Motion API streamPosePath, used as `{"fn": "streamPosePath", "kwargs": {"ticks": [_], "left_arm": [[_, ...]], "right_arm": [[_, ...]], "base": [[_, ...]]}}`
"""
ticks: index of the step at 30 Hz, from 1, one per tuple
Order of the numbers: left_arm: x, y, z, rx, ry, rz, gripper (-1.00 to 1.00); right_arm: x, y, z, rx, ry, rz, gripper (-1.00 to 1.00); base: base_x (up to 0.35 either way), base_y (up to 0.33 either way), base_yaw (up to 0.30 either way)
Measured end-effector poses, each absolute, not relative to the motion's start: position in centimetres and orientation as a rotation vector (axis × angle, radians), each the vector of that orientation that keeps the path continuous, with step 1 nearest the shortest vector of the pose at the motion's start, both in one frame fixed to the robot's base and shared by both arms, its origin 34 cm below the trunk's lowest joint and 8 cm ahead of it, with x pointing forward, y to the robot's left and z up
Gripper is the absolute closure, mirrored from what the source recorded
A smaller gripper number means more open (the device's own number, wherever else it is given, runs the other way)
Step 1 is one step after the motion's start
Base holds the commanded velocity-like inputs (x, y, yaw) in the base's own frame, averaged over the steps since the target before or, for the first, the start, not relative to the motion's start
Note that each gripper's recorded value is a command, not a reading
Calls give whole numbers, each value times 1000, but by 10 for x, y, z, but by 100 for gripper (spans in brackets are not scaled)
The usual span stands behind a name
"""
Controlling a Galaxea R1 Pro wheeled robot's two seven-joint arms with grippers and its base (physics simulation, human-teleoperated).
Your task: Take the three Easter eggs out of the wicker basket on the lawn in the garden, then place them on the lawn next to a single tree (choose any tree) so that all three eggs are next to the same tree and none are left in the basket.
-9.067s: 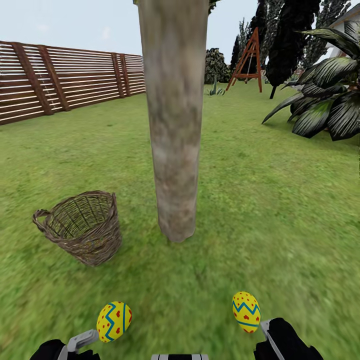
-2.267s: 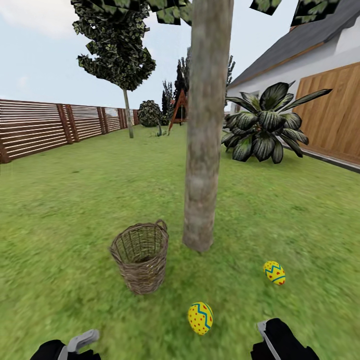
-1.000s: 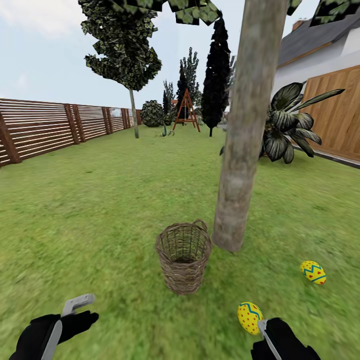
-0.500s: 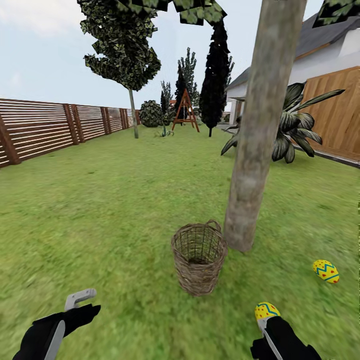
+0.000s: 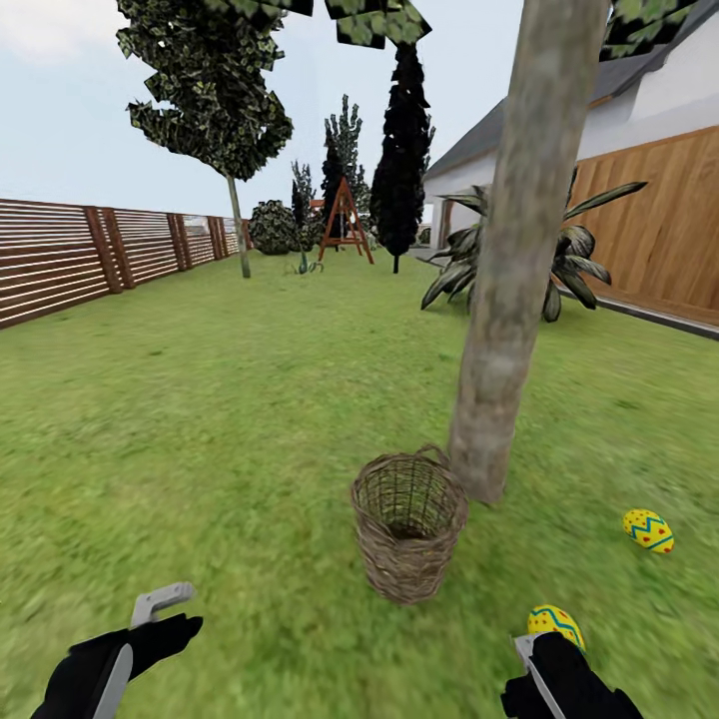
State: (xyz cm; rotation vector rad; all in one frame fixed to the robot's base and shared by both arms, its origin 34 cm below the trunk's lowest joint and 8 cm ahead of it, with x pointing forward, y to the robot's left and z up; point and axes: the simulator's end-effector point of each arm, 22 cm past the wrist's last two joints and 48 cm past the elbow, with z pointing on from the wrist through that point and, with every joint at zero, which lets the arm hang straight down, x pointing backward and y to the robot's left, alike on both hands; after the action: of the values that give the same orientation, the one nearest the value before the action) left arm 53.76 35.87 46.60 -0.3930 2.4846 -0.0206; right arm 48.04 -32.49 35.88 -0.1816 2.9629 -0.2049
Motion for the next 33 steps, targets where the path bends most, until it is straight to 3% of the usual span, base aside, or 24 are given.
{"fn": "streamPosePath", "kwargs": {"ticks": [12, 28, 33], "left_arm": [[525, 359, 445, -409, 2534, -23, -100], [507, 354, 419, -431, 2602, -35, -100], [506, 354, 419, -432, 2603, -36, -100]], "right_arm": [[493, -338, 371, -130, 2931, -211, -100], [510, -393, 402, -152, 2878, -190, -100], [509, -392, 401, -154, 2881, -181, -100]], "base": [[278, 230, 0], [336, 24, 0], [240, 234, 0]]}}
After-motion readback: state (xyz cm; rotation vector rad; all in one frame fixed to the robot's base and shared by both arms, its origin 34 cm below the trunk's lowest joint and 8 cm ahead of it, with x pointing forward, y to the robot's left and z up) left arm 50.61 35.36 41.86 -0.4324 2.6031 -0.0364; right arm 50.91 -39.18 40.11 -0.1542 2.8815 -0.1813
